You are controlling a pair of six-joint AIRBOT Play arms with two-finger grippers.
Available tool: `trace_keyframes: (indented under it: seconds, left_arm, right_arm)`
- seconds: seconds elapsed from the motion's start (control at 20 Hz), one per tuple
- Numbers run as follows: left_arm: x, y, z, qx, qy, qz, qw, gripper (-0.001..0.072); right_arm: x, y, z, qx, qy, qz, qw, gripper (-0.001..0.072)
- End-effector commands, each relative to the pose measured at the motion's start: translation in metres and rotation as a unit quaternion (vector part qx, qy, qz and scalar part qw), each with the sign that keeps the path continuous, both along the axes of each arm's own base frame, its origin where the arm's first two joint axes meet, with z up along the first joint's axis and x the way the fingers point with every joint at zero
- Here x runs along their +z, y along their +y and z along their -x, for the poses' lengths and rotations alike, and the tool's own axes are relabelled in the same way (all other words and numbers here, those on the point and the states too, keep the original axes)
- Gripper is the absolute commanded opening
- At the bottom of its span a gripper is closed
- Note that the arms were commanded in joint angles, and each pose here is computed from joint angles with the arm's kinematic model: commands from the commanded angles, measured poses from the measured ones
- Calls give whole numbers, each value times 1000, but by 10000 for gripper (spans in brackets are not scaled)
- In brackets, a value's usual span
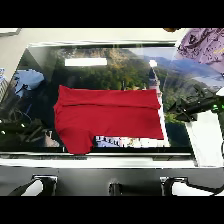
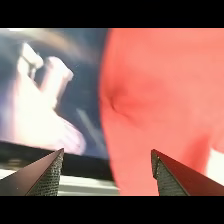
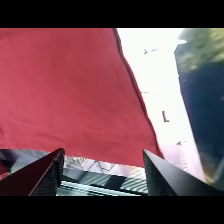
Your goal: Fold the clothes and pants, and hang the long-sleeved shirts on hangers.
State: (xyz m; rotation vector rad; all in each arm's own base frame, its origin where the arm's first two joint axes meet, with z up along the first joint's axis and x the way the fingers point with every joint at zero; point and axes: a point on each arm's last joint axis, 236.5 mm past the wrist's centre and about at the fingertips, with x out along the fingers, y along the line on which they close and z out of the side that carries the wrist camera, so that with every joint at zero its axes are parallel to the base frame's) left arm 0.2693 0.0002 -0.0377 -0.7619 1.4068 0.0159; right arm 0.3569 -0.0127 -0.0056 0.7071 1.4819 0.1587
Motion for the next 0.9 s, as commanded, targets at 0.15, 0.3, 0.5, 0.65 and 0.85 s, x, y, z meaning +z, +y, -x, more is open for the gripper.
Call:
trace_keyframes:
  seconds: [0.15,0.3,0.5,0.65,0.85]
  left_arm:
    - [-37,-60,31,39,-8,96,995,623]
    - [-48,-76,42,17,3,93,995,623]
    - [-59,-89,52,-1,10,87,996,613]
    - [-64,-99,51,7,3,93,996,613]
    - [-68,-108,44,7,-5,91,996,598]
  right_arm:
    - [2,9,0,-14,-17,-22,1000,574]
    - [3,12,0,-14,-17,-29,999,574]
    - [4,13,3,-11,-13,-32,999,543]
    - [7,17,0,-14,-17,-43,999,543]
    - [11,22,-3,-17,-22,-55,998,544]
